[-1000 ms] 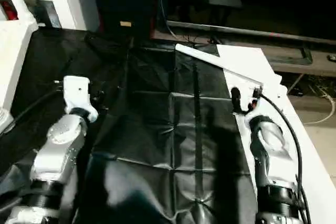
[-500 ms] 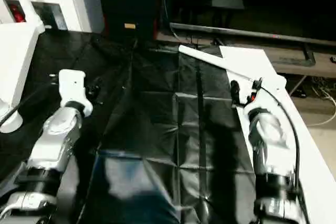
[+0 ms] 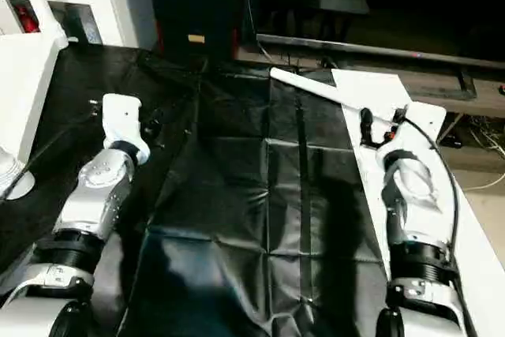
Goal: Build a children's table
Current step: Move to table
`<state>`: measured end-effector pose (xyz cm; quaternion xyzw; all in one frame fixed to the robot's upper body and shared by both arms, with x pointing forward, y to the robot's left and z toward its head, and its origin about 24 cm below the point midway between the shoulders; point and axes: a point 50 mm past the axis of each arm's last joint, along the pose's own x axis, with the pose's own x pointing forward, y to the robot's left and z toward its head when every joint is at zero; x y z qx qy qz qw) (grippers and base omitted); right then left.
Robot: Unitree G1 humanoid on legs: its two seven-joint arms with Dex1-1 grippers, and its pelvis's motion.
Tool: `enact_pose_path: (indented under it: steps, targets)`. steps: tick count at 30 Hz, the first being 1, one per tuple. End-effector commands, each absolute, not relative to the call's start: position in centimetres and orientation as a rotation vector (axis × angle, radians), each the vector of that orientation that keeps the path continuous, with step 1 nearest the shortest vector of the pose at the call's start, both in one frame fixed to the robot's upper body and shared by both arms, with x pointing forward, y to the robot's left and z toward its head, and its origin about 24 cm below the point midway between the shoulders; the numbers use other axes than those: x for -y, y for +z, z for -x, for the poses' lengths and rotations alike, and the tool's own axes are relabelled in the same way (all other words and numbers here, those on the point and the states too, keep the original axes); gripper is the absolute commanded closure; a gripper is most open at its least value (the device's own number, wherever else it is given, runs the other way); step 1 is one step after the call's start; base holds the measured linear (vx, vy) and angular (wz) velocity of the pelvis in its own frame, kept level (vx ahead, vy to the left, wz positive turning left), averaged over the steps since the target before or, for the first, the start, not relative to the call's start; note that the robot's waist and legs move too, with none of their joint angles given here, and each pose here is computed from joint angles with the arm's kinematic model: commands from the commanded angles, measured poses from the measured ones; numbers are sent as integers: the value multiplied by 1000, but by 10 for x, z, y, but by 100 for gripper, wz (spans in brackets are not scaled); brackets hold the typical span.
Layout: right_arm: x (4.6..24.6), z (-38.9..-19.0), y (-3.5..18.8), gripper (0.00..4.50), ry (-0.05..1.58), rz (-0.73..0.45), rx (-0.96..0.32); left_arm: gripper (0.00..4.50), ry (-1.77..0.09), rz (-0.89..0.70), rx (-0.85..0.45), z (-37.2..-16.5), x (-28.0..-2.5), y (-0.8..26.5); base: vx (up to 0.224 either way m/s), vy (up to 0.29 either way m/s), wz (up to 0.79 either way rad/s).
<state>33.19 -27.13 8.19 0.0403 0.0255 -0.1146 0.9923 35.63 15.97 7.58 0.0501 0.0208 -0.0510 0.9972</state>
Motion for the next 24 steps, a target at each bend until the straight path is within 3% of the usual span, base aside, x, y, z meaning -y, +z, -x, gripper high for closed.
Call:
enact_pose_path:
  steps: [1, 10, 15, 24]
  targets:
    - [281, -329, 79, 0, -254, -60, -64, 283, -121, -109, -39, -355, -155, 75, 0, 0, 0]
    - [299, -324, 88, 0, -299, -41, -45, 283, -140, -101, -40, -360, -151, 72, 0, 0, 0]
    - [308, -318, 81, 0, -329, -29, -62, 283, -133, -111, -36, -359, -153, 71, 0, 0, 0]
    - [294, -323, 80, 0, -285, -53, -48, 283, -82, -119, -27, -354, -163, 68, 0, 0, 0]
